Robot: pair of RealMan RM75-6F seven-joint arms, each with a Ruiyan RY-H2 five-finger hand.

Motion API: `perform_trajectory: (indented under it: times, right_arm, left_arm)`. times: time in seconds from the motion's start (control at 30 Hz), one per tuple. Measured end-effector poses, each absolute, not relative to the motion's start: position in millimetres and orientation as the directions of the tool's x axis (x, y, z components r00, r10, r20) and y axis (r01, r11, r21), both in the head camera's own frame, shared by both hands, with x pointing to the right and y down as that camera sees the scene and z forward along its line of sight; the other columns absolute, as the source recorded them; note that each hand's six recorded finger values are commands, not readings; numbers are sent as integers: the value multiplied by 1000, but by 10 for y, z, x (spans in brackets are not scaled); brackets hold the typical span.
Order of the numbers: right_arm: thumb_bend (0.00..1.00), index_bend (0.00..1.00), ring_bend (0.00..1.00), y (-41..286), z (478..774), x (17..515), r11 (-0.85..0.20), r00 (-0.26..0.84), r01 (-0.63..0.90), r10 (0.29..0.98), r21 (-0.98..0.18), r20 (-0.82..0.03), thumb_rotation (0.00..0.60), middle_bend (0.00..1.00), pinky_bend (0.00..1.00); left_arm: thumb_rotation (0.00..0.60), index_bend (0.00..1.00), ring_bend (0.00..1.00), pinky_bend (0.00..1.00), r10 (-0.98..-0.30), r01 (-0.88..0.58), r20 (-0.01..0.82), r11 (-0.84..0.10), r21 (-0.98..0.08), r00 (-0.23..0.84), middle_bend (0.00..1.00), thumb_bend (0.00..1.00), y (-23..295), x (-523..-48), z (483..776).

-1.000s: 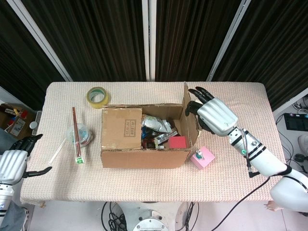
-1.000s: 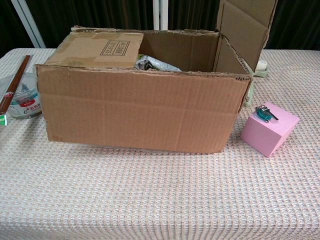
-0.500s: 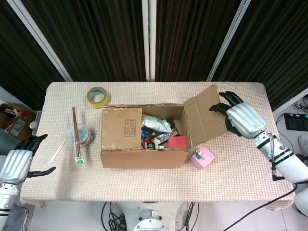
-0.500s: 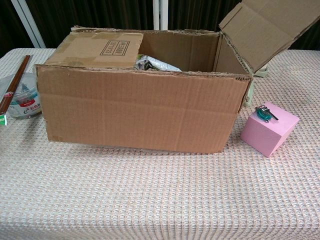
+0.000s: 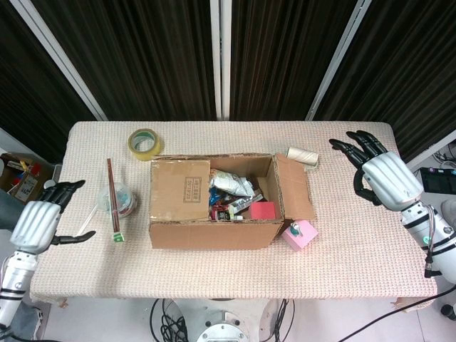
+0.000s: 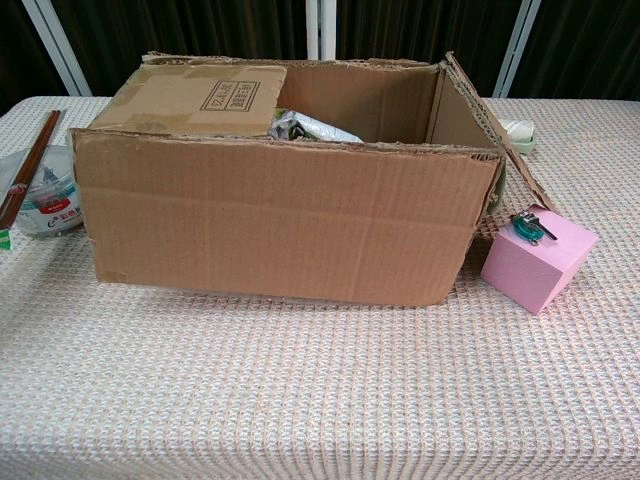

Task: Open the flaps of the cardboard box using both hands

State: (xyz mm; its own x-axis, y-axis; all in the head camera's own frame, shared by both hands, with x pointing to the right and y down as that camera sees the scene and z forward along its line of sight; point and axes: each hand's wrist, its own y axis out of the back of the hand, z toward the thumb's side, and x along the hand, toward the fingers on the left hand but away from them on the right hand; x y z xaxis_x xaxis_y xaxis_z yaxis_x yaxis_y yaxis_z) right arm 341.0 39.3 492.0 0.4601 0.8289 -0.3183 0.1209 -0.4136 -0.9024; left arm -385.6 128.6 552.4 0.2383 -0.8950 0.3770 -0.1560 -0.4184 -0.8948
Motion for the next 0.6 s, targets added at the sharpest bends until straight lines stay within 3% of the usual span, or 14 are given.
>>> perform_trajectory:
  times: [0.37, 0.6]
  right_arm:
    - [895, 0, 0, 536, 4632, 3605, -301, 396, 148, 891, -942, -223, 600, 0, 0]
    - [871, 0, 0, 604, 4530, 3716, -275, 368, 175, 909, -945, -196, 600, 0, 0]
  left_arm:
    - [439, 109, 138, 209, -822, -194, 333, -460, -866, 461, 174, 0, 434, -2557, 5647]
    - [440, 110, 137, 209, -745, -190, 327, -515, -836, 581, 174, 0, 240, -1771, 5729]
